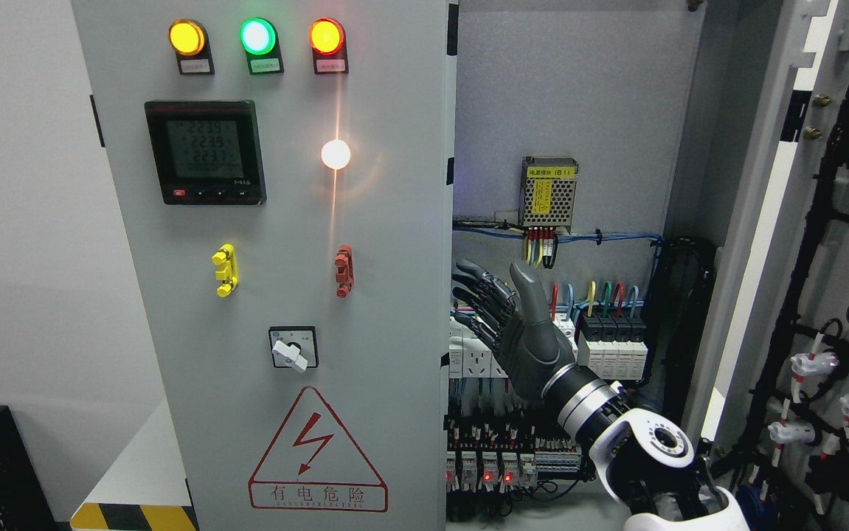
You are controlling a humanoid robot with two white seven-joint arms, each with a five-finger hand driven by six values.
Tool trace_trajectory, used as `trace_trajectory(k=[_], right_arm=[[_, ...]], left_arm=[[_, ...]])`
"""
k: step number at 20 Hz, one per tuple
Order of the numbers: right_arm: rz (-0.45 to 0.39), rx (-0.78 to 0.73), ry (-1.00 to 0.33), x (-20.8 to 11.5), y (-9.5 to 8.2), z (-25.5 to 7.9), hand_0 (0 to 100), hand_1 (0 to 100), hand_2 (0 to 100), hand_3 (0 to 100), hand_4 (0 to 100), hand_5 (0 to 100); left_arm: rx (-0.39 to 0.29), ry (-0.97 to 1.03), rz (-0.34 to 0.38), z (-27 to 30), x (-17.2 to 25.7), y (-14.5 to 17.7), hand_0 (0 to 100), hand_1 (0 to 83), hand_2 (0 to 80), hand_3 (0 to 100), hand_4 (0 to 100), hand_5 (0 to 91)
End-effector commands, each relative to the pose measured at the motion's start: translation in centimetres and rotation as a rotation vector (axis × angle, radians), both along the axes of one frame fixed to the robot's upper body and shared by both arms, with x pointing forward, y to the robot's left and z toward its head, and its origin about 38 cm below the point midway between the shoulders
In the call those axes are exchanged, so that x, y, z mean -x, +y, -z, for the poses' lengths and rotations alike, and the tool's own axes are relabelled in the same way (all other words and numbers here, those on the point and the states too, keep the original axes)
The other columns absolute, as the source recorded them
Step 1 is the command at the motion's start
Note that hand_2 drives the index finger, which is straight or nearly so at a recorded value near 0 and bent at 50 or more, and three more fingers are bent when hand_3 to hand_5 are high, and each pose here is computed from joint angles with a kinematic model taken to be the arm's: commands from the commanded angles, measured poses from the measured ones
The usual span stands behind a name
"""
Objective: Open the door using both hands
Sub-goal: 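Move the right hand to the inner edge of the indicator-light door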
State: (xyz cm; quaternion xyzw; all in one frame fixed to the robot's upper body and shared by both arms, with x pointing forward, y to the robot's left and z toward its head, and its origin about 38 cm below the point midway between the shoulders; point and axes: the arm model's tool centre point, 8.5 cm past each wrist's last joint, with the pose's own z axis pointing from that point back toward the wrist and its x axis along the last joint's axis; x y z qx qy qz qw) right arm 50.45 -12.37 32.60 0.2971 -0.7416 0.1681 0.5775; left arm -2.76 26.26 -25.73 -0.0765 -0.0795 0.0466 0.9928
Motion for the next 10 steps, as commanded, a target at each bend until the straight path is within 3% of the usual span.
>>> trace_trajectory(k=[1,7,10], right_arm=[[-0.009,-0.022,0.014,-0.27,-0.33,0.18,0,0,0,0,0,0],[-0.122,-0.009,-0.020,0.37,0.45,-0.29,0,0,0,0,0,0],[-0.124,-0.007,-0.024,0.36,0.43,-0.44,0,0,0,0,0,0]], left_arm=[[0.013,-0.019,0.000,0.10,-0.55,-0.90,0,0.0,0.0,0,0,0.0],[0.019,-0.033,0.001,0.15,-1.20,-1.34,0,0.0,0.0,0,0,0.0],[0.019,-0.036,0.003,0.15,-1.35,-1.34,0,0.0,0.0,0,0,0.0]])
